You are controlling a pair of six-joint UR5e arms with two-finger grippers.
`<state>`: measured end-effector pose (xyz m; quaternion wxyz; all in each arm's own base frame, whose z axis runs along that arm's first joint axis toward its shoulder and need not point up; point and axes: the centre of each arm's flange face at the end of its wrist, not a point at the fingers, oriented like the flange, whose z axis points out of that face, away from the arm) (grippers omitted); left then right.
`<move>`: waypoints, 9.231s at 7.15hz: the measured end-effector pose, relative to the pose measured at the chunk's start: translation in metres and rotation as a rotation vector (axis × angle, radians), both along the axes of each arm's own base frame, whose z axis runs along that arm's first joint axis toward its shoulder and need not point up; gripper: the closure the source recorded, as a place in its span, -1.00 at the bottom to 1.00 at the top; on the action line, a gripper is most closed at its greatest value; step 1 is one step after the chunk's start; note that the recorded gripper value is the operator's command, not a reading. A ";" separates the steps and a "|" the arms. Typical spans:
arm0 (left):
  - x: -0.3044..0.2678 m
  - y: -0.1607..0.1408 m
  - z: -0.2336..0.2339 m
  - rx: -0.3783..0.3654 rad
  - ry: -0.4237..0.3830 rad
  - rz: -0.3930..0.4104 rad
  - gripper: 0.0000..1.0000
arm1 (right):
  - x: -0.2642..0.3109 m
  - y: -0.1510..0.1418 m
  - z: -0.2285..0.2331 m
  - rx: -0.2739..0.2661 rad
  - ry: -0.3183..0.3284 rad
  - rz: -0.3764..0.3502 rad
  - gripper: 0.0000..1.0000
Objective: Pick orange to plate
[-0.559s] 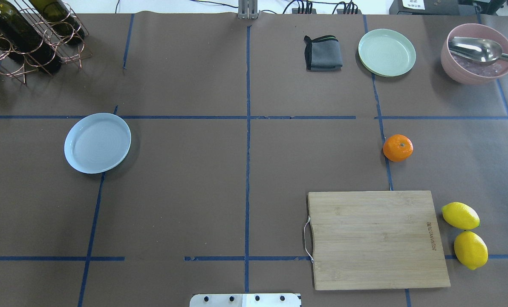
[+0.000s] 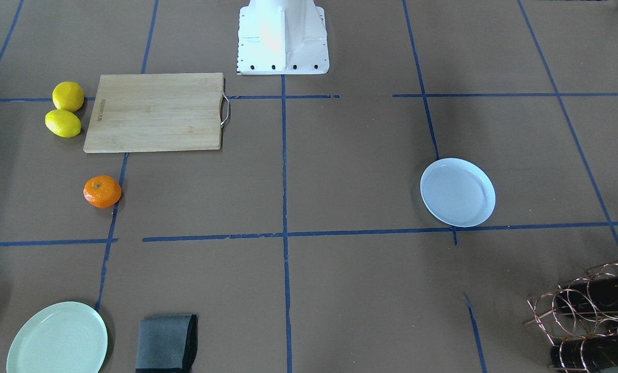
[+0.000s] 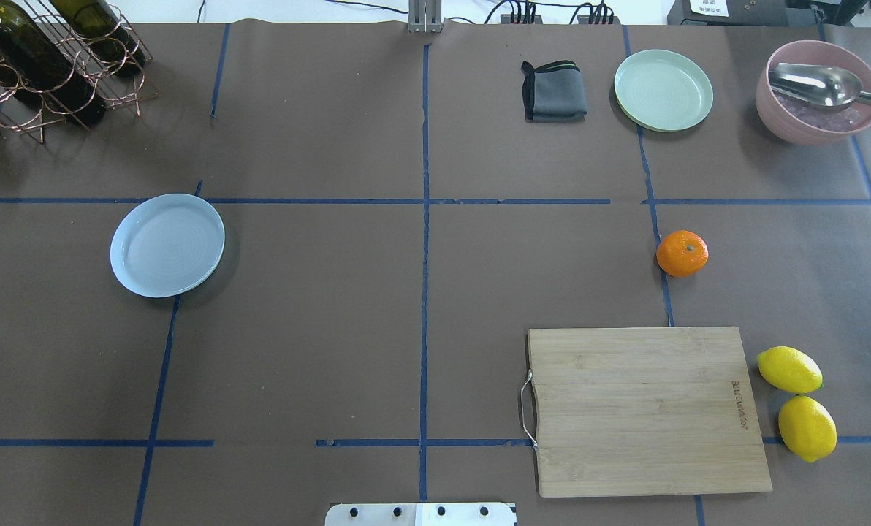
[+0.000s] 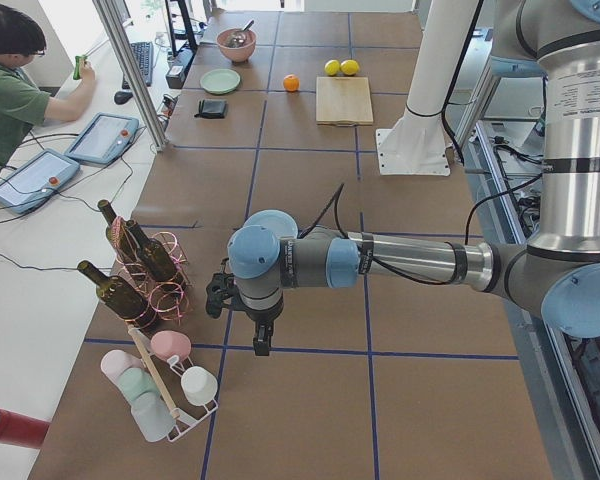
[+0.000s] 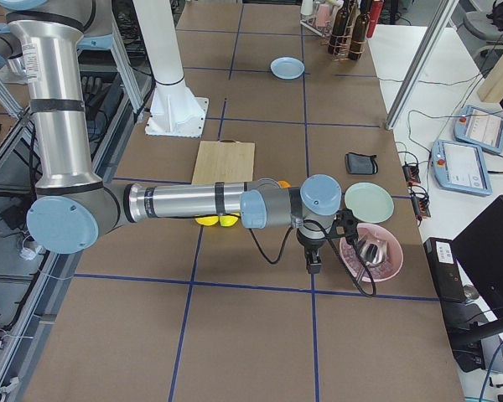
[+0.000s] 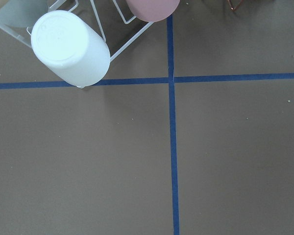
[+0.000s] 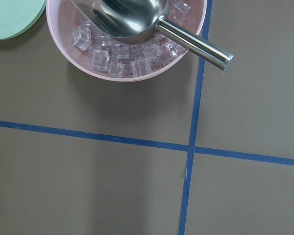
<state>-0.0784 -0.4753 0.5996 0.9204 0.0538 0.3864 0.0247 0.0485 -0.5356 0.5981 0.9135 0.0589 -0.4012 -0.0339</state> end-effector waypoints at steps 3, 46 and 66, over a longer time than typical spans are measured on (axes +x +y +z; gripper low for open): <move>0.100 -0.020 -0.044 0.060 0.063 -0.043 -1.00 | -0.002 -0.007 -0.013 -0.047 -0.008 0.068 -1.00; 0.617 0.022 -0.329 -0.273 0.363 -0.250 -1.00 | -0.183 -0.015 -0.165 -0.126 -0.113 0.039 -1.00; 0.492 -0.026 -0.356 -0.156 0.206 -0.227 -1.00 | -0.393 0.049 -0.119 -0.053 0.109 0.003 -0.41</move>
